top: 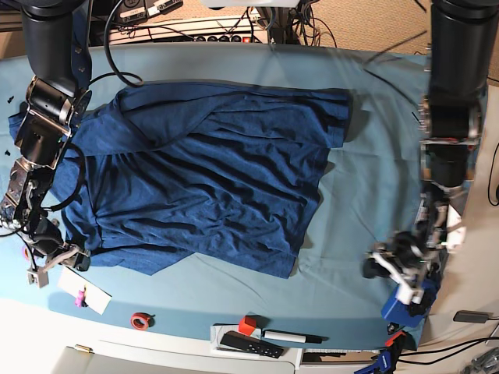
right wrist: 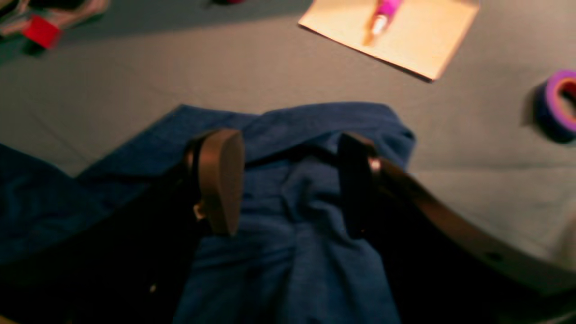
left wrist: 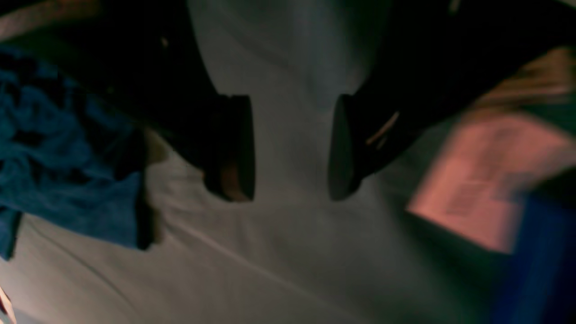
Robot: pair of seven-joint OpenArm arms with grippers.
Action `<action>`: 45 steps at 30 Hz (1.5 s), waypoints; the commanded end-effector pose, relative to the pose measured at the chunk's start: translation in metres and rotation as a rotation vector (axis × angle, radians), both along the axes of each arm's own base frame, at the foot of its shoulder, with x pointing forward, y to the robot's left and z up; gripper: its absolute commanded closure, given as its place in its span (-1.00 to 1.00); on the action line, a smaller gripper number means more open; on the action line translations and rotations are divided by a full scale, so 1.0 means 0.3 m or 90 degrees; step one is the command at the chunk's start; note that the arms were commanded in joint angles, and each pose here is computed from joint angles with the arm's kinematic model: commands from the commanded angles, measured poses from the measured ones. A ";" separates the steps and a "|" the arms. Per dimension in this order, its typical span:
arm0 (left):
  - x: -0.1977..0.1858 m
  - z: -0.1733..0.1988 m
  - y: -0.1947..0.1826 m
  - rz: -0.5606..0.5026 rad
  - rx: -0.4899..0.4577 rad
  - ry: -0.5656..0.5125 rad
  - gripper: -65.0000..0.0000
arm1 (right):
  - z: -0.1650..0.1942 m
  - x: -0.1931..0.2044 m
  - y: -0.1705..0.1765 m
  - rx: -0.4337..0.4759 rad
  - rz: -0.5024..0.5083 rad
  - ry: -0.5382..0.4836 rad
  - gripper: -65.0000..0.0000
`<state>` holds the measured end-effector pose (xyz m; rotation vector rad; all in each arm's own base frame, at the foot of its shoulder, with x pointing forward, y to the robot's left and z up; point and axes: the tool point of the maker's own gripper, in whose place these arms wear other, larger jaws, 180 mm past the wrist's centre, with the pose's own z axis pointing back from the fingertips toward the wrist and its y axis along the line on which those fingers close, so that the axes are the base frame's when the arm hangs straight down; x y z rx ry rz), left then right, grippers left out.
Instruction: Layout the t-shirt on the table in an organized manner, then fold the t-shirt properly
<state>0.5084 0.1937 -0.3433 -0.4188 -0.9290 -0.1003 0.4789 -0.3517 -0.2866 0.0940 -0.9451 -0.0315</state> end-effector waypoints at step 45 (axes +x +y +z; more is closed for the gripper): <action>0.036 0.174 0.200 0.043 -0.002 -0.072 0.17 | -0.046 -0.109 -0.235 -0.098 -0.137 -0.016 -0.02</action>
